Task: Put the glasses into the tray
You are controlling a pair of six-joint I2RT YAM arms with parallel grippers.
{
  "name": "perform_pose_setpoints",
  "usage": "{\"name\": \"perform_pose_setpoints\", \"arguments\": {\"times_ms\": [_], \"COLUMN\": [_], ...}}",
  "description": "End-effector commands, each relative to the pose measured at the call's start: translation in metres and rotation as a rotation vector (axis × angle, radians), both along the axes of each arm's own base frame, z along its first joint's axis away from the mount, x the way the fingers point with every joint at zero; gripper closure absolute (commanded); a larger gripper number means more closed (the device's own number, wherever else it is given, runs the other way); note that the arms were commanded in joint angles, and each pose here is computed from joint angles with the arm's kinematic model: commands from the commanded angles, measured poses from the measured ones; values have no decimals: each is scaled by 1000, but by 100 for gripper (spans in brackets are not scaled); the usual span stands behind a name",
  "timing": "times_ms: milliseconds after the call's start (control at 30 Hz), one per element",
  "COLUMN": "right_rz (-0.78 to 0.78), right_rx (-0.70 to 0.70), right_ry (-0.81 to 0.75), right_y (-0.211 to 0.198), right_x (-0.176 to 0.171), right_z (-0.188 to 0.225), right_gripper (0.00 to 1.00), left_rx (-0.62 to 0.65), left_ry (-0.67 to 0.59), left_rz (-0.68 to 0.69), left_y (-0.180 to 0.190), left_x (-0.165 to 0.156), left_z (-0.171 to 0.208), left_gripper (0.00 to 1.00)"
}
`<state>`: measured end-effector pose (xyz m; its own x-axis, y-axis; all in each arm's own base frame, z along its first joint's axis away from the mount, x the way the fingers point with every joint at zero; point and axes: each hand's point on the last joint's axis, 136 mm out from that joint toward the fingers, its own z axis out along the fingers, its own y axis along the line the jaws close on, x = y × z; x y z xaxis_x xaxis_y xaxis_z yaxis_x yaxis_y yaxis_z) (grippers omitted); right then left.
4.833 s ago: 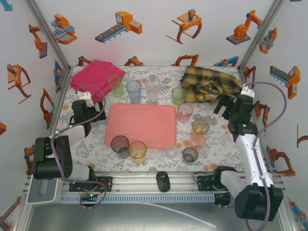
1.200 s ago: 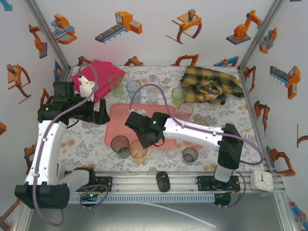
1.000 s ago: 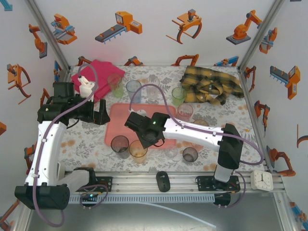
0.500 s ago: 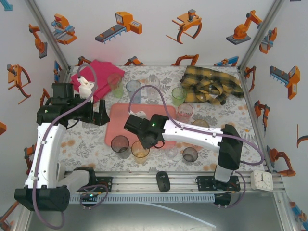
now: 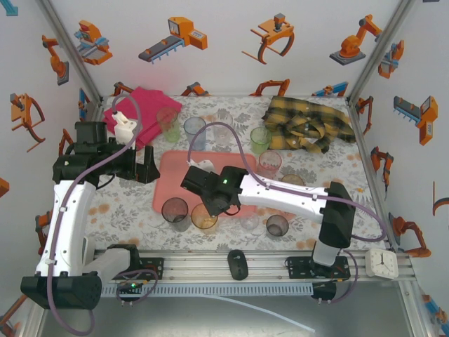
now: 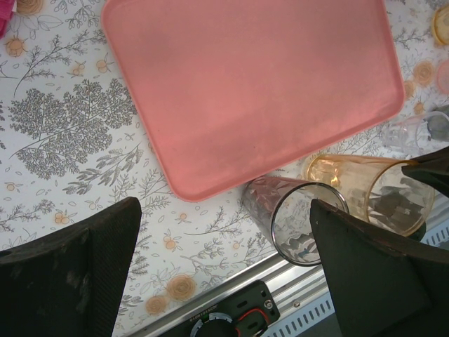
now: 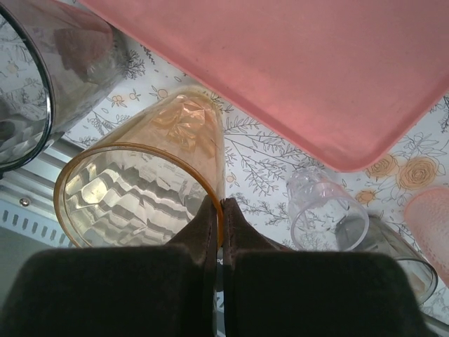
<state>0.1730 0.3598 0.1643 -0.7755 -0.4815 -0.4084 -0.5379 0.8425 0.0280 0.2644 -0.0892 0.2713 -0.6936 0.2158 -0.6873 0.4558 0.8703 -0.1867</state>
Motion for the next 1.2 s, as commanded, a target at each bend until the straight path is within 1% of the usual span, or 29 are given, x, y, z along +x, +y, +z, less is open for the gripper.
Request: {"name": "perform_pose_setpoints", "arguments": {"times_ms": [0,200,433,567,867,1033,1167], "right_rz": [-5,-9,-34,-66,-136,-171,-183], "right_rx": [52,89,162,187,180,162,169], "right_ry": [-37,-11,28,25,-18,-23,-21], "right_y": [-4,-8,-21,-38,-78,-95,-99], "right_x": [2,4,16,38,99,132,150], "right_z": [34,43,68,85,100,95,90], "right_gripper": [100,100,100,100,100,100,100], "left_rx": [-17,-20,-23,-24,-13,-8,-7], "left_ry": [-20,-21,-30,-33,-42,-35,-34], "left_rz": [-4,-4,-2,-4,-10,-14,-20], "left_y": [-1,-1,0,0,0,1,0], "left_x": [-4,-5,-6,-5,-4,-6,-7], "left_z": [9,10,14,15,19,16,14], "left_gripper": [2,2,2,2,2,3,3]}}
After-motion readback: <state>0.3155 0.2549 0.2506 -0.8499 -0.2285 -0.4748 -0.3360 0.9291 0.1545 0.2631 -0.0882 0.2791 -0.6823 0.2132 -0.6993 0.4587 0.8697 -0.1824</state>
